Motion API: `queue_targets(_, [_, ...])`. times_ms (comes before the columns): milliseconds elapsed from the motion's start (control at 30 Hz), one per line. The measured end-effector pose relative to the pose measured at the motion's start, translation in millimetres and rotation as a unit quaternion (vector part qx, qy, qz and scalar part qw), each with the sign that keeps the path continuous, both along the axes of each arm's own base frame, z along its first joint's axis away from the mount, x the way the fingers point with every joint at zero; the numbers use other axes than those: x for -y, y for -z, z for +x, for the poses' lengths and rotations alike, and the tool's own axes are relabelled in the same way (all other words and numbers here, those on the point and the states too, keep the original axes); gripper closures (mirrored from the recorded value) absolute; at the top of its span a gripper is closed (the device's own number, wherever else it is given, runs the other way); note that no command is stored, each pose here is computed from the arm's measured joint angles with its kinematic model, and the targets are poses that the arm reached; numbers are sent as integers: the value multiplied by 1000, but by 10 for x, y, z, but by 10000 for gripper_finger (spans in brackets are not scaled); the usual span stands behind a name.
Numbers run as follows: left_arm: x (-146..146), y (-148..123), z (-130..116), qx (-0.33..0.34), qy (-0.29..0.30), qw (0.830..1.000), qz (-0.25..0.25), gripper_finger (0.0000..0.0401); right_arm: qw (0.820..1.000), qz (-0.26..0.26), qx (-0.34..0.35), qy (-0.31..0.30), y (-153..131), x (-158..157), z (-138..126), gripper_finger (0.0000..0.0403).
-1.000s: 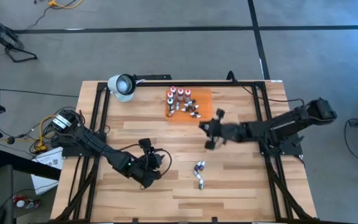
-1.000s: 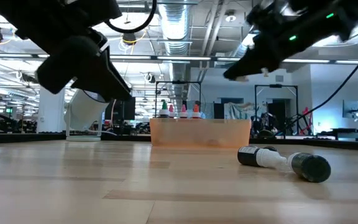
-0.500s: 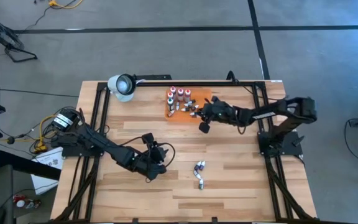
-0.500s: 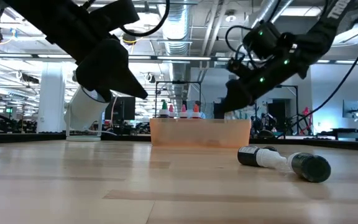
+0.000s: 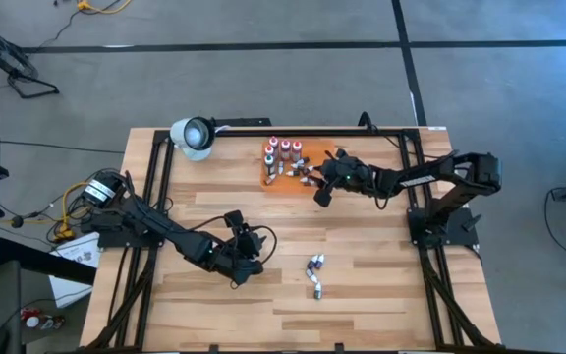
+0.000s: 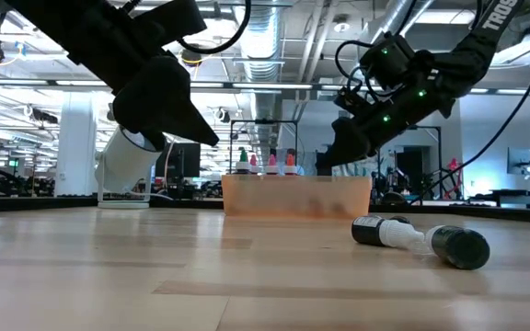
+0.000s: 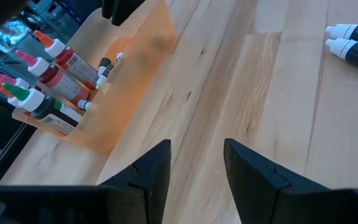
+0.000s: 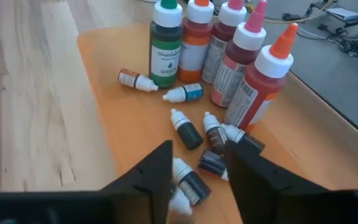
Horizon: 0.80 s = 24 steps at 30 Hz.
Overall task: Pick & Place food coloring
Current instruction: Put the green small food coloring bottle into the orange bin, then put the black small food coloring bottle into the orange bin
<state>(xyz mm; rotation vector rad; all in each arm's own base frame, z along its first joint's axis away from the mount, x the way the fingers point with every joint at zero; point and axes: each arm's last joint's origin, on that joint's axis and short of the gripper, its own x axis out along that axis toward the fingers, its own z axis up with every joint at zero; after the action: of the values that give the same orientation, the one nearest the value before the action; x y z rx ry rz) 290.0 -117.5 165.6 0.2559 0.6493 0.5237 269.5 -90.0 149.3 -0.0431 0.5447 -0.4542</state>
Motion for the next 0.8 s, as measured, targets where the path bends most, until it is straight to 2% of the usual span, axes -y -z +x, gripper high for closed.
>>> queue_targets(167, [4, -1, 4, 0, 4, 1000, -3, 258, 1000, 0, 0, -2, -14, -16, -3, 213])
queue_targets(300, [32, -25, 62, -1, 52, 998, -30, 258, 1000, -6, 15, -25, -171, -156, -22, 192])
queue_targets(567, [81, -129, 203, 20, 177, 983, -53, 258, 993, -3, 18, -120, -561, -698, -241, 195])
queue_targets(800, [-19, -72, 328, 13, 234, 970, -59, 258, 982, 26, 36, -182, -749, -1126, -450, 205])
